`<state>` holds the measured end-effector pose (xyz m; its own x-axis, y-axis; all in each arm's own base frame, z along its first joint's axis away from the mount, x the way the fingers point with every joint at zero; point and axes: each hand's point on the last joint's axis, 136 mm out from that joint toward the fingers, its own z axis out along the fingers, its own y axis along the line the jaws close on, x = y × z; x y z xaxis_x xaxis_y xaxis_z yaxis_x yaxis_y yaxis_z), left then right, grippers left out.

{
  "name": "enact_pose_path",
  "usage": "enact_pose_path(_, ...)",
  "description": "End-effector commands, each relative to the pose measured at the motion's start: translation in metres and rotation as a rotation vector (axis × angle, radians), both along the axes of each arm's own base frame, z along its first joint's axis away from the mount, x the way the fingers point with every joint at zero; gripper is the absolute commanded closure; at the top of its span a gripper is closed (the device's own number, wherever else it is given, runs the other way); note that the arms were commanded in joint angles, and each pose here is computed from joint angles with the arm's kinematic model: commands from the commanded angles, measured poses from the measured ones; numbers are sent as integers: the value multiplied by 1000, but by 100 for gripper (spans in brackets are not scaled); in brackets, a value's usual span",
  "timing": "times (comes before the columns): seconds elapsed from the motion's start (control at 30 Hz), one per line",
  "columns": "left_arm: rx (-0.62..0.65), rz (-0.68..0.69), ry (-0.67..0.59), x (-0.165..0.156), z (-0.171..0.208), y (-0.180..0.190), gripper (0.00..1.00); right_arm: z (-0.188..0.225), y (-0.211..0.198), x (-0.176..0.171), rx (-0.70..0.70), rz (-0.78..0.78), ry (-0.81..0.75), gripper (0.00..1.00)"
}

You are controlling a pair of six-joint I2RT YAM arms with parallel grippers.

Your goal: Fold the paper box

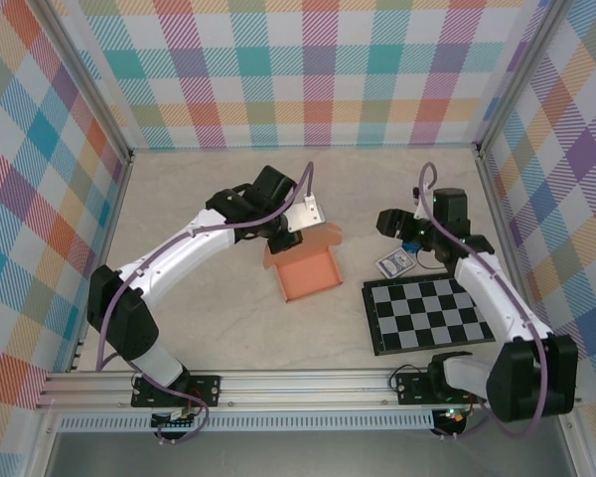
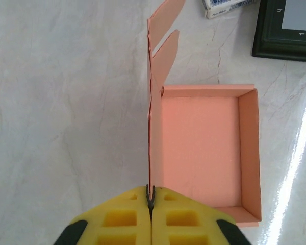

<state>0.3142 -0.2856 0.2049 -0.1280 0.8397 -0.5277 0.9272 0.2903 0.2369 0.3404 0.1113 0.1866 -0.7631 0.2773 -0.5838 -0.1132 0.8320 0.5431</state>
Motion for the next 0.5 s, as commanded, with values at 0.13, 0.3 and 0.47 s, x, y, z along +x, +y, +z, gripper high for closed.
enact_pose_path(0.13,-60,8,-63,25,23,-20,36,5,14,-29,109,115,202,25)
enact_pose_path(0.3,-237,122,-105,11,71,-8,15,12,23,-19,146,225,219,24)
enact_pose_path(0.47,-416,480,-79,1,91,48,0,9,31,5,177,238,290,23)
